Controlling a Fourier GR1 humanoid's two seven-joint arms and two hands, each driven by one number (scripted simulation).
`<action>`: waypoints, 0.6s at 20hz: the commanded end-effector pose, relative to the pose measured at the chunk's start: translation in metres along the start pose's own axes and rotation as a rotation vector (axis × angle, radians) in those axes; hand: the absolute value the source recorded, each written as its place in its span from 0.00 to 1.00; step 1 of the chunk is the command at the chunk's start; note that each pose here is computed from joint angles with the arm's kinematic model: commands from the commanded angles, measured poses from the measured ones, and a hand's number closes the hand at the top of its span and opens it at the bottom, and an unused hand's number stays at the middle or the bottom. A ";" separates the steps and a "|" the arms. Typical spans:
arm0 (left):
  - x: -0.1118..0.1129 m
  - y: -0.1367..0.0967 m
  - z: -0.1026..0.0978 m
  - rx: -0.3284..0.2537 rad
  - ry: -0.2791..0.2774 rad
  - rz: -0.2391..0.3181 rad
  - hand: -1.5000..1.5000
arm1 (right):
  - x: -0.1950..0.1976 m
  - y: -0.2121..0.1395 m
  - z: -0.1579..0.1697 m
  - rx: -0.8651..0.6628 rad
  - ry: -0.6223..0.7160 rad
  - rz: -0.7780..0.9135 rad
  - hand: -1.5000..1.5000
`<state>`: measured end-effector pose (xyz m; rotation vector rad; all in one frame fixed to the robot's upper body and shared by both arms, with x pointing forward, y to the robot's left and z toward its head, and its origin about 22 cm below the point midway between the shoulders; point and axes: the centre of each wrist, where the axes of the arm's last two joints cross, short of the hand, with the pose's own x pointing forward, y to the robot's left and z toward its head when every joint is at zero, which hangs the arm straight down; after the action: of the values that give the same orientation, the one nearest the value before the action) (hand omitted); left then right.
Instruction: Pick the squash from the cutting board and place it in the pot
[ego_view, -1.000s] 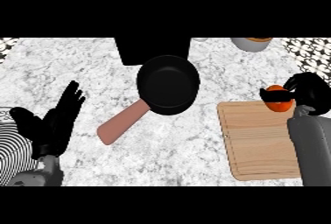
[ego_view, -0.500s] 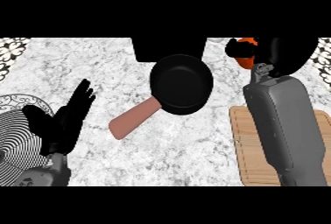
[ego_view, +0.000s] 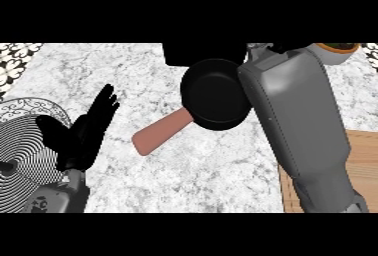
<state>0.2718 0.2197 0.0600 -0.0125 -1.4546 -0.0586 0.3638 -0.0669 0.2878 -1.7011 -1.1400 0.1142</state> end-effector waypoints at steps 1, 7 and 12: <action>0.001 -0.003 0.000 -0.014 -0.012 0.005 0.50 | 0.024 -0.018 -0.009 0.005 0.287 0.101 1.00; 0.007 -0.009 -0.004 -0.027 -0.031 0.000 0.50 | 0.030 -0.011 -0.025 0.046 0.335 0.129 1.00; 0.013 -0.007 -0.005 -0.020 -0.025 -0.004 0.50 | 0.030 0.019 -0.027 0.148 0.334 0.228 1.00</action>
<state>0.2768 0.2098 0.0662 -0.0330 -1.4779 -0.0747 0.3949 -0.0694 0.3087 -1.6715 -0.9679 0.1290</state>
